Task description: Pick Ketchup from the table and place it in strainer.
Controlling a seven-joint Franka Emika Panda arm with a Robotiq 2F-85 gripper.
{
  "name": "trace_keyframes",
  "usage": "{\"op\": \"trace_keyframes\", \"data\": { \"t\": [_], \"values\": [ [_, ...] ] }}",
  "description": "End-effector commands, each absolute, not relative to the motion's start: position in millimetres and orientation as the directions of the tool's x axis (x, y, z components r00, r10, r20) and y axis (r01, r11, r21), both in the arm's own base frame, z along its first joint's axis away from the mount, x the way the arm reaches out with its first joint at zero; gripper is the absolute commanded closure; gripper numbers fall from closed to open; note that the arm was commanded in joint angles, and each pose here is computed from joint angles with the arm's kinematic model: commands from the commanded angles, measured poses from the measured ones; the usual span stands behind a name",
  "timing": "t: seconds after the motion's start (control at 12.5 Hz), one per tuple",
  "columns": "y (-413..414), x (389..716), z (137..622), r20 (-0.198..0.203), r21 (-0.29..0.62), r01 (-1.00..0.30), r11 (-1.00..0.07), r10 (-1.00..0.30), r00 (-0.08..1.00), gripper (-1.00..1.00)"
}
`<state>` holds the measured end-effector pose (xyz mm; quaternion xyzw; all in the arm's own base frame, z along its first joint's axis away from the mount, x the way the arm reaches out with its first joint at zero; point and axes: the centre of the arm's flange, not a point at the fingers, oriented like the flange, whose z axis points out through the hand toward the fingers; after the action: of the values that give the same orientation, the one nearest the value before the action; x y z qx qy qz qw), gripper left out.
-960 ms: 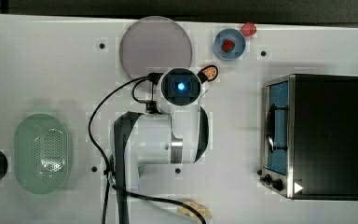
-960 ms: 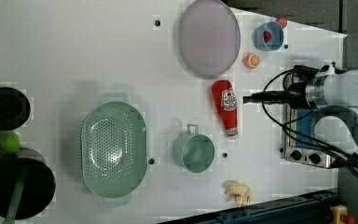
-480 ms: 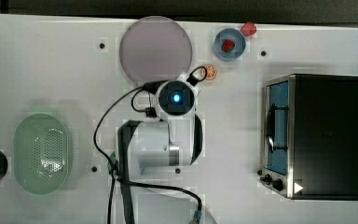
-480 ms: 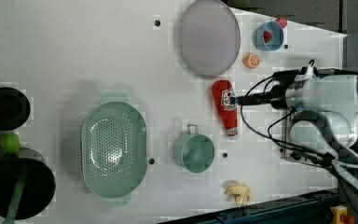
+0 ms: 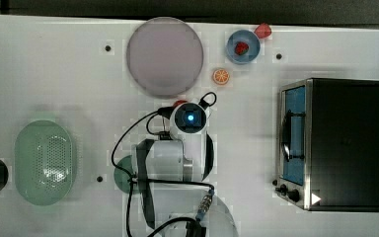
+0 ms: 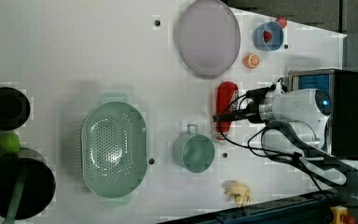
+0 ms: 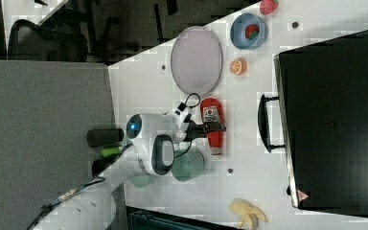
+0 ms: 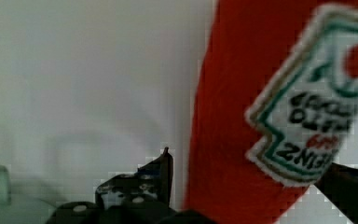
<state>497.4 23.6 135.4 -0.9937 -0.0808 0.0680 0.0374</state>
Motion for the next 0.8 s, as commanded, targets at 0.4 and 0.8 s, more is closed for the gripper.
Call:
{"op": "trace_keyframes", "data": {
  "t": [0.4,0.8],
  "values": [
    [24.8,510.6,150.4,-0.035,-0.069,0.198,-0.978,0.2,0.979,-1.0],
    [30.5,520.0,164.5,-0.001,-0.063,0.211,-0.976,0.211,0.977,-0.23]
  ]
}}
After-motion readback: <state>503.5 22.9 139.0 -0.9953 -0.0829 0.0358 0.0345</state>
